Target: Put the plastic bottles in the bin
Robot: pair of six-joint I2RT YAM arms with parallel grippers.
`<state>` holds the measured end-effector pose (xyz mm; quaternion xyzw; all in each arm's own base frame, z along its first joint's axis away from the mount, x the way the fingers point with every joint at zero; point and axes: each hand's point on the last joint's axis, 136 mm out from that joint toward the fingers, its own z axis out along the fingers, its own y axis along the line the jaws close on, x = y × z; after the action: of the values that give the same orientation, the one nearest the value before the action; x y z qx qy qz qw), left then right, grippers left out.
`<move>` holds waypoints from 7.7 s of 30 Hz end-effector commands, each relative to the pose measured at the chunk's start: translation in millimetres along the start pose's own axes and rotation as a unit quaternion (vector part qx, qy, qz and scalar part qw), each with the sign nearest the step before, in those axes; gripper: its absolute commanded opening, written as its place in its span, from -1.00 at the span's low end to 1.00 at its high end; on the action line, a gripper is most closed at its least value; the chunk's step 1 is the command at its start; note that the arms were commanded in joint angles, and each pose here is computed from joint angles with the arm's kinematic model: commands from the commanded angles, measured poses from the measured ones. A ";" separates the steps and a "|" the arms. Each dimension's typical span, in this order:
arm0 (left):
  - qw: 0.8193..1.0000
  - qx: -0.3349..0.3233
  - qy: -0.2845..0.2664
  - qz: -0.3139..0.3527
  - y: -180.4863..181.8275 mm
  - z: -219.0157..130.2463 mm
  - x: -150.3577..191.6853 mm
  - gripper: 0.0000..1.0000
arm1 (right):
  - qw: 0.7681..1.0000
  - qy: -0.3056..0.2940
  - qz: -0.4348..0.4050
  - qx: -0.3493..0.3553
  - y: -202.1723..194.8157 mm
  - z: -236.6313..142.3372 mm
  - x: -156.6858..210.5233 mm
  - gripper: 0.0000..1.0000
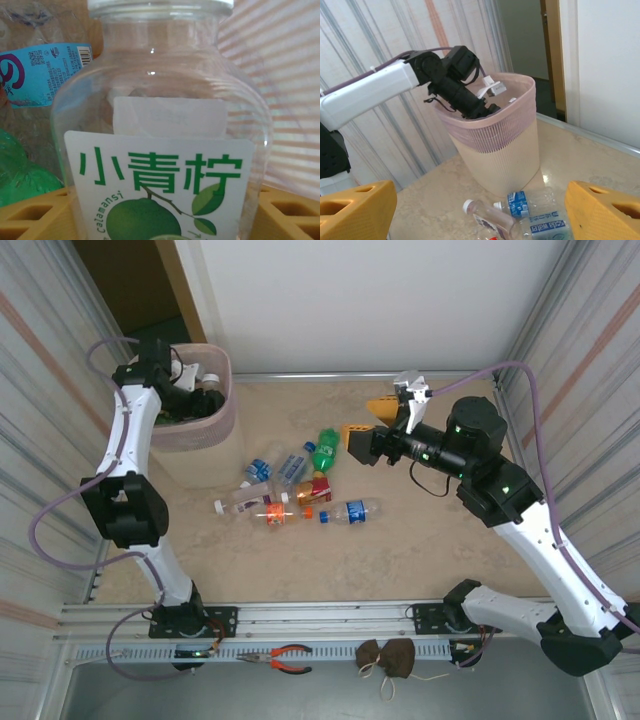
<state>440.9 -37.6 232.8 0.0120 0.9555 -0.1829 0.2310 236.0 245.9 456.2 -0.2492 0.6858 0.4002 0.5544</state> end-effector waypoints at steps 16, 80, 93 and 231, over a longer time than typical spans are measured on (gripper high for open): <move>0.998 -0.003 -0.064 0.018 -14.3 -54.1 -14.1 0.76 | 0.991 0.052 0.096 0.072 -38.1 11.9 33.0 0.71; 0.983 0.041 -0.172 0.042 -56.7 -126.2 1.6 0.73 | 0.409 0.174 0.761 0.472 -179.3 7.5 402.9 0.25; 0.968 0.103 -0.222 0.057 -82.6 -144.4 -5.3 0.72 | 0.514 0.127 0.679 0.509 -198.4 -26.7 336.9 0.12; 0.947 -0.192 -0.229 0.119 45.1 -166.6 -48.3 -0.06 | 0.947 0.079 0.259 0.173 -115.7 -16.0 67.6 0.71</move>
<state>418.9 51.7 381.1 0.0407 0.8801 -0.0029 0.4730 299.0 172.4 364.0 0.0169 0.8296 0.3759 0.4124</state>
